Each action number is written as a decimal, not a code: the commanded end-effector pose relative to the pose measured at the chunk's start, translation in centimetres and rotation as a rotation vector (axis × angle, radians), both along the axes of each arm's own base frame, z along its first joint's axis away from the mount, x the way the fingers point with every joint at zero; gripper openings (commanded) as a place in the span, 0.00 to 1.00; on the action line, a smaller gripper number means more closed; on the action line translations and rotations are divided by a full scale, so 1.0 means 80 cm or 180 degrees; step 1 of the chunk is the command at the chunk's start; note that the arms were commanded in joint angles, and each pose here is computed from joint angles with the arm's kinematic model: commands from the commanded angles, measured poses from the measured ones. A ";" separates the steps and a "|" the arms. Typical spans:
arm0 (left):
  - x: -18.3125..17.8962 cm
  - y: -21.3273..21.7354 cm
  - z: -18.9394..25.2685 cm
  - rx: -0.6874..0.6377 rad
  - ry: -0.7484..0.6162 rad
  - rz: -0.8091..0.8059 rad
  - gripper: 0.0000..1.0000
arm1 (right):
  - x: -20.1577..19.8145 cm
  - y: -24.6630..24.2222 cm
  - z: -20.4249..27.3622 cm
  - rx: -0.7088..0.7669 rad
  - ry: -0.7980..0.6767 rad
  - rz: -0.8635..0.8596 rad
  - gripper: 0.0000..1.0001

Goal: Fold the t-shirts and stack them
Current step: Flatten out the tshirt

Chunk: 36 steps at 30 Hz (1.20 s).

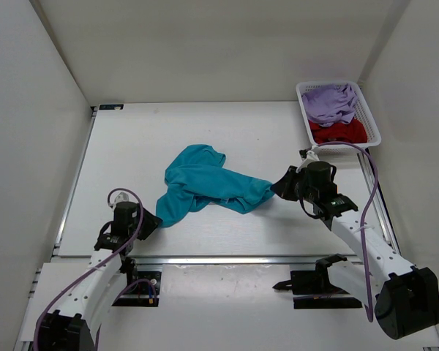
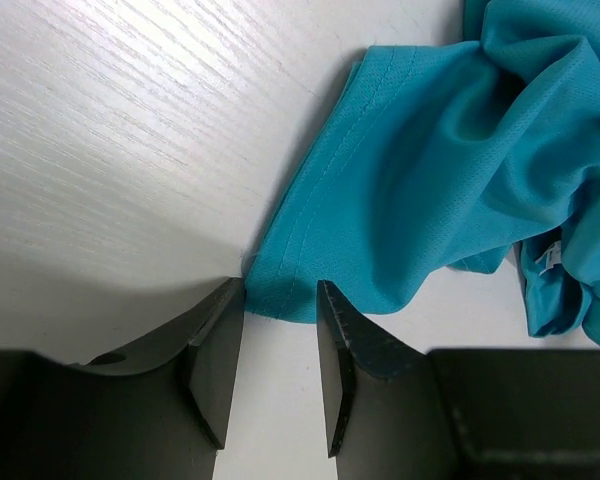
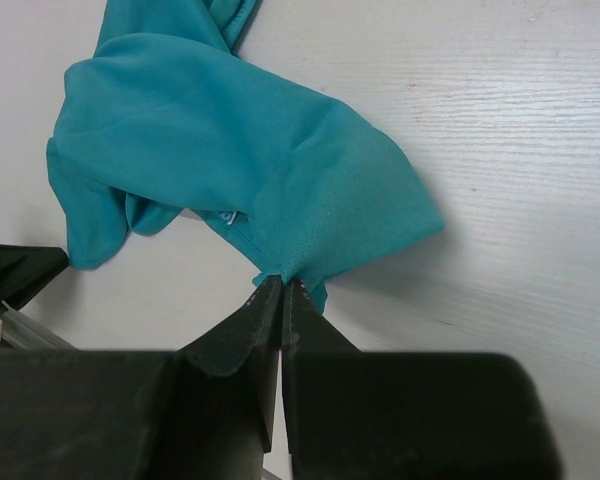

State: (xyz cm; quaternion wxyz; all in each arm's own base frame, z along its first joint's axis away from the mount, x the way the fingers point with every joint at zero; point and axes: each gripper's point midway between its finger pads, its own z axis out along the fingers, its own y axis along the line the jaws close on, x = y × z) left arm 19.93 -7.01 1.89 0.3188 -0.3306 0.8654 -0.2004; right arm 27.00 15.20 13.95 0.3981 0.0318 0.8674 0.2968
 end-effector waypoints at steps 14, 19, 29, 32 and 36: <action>-0.027 0.016 -0.018 0.0302 0.0381 0.0048 0.48 | 0.005 0.016 0.015 0.0133 -0.0249 0.0154 0.00; -0.026 -0.003 -0.030 0.0125 0.0256 0.0024 0.50 | 0.006 0.019 0.013 0.0120 -0.0231 0.0178 0.00; -0.004 -0.008 -0.011 -0.0049 0.0020 0.0015 0.00 | 0.007 0.020 0.012 0.0115 -0.0217 0.0178 0.00; 0.022 -0.004 0.014 -0.0013 -0.0117 0.0041 0.00 | 0.019 0.016 0.025 0.0180 -0.0244 0.0103 0.00; 0.102 -0.003 0.101 0.0043 -0.0567 0.0035 0.00 | 0.067 0.012 0.053 0.0232 -0.0282 -0.0034 0.00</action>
